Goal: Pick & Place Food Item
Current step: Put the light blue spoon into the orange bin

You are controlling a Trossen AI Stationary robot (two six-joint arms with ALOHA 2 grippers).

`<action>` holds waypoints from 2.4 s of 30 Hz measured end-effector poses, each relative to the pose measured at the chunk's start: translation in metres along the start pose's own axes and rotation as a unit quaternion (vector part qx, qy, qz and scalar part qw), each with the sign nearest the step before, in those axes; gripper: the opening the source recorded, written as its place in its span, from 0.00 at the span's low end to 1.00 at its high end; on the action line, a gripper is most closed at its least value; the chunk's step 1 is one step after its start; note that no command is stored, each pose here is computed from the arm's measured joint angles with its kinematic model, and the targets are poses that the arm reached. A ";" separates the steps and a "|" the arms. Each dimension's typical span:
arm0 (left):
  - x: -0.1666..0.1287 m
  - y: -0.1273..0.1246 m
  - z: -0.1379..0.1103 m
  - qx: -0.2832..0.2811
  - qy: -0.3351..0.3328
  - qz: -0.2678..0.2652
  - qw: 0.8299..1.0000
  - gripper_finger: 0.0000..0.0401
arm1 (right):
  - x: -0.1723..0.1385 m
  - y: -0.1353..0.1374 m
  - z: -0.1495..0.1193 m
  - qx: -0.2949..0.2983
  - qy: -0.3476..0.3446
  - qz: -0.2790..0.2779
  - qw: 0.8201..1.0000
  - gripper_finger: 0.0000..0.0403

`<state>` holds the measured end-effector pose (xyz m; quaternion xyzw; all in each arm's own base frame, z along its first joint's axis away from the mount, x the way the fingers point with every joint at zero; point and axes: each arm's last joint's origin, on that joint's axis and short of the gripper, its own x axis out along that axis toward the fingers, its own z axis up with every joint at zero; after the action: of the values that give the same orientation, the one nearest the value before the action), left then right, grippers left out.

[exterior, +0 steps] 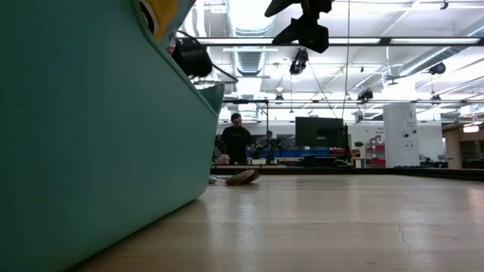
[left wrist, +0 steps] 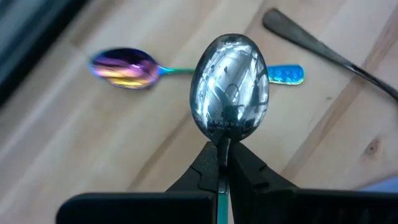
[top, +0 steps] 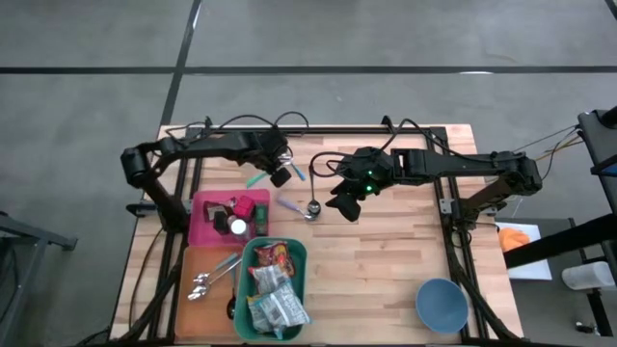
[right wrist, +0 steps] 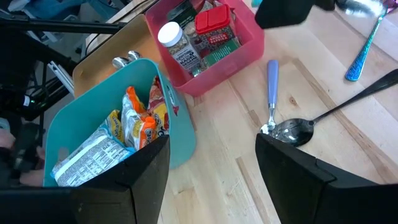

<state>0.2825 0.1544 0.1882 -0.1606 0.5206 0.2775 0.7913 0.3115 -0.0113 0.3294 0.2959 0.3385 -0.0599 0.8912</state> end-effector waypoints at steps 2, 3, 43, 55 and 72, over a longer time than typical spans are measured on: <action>-0.009 0.001 0.000 0.001 -0.010 0.010 1.000 0.01 | 0.000 0.000 0.000 0.000 0.000 0.000 1.000 0.58; -0.014 0.002 0.000 0.000 -0.017 0.015 1.000 0.01 | 0.000 0.000 0.000 0.000 0.000 0.000 1.000 0.58; -0.202 -0.050 -0.111 -0.412 0.050 0.050 0.909 0.02 | 0.000 0.000 0.000 -0.001 0.001 0.001 1.000 0.58; -0.221 -0.100 -0.174 -0.405 0.089 0.038 0.909 0.02 | 0.000 0.000 0.000 0.000 0.001 0.000 1.000 0.58; -0.170 -0.152 -0.274 -0.475 0.139 -0.012 0.869 0.02 | 0.000 0.000 0.000 0.000 0.000 0.000 1.000 0.58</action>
<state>0.1216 -0.1618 0.2264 -0.5600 0.4287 0.4563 0.5426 0.3115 -0.0114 0.3294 0.2961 0.3386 -0.0597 0.8911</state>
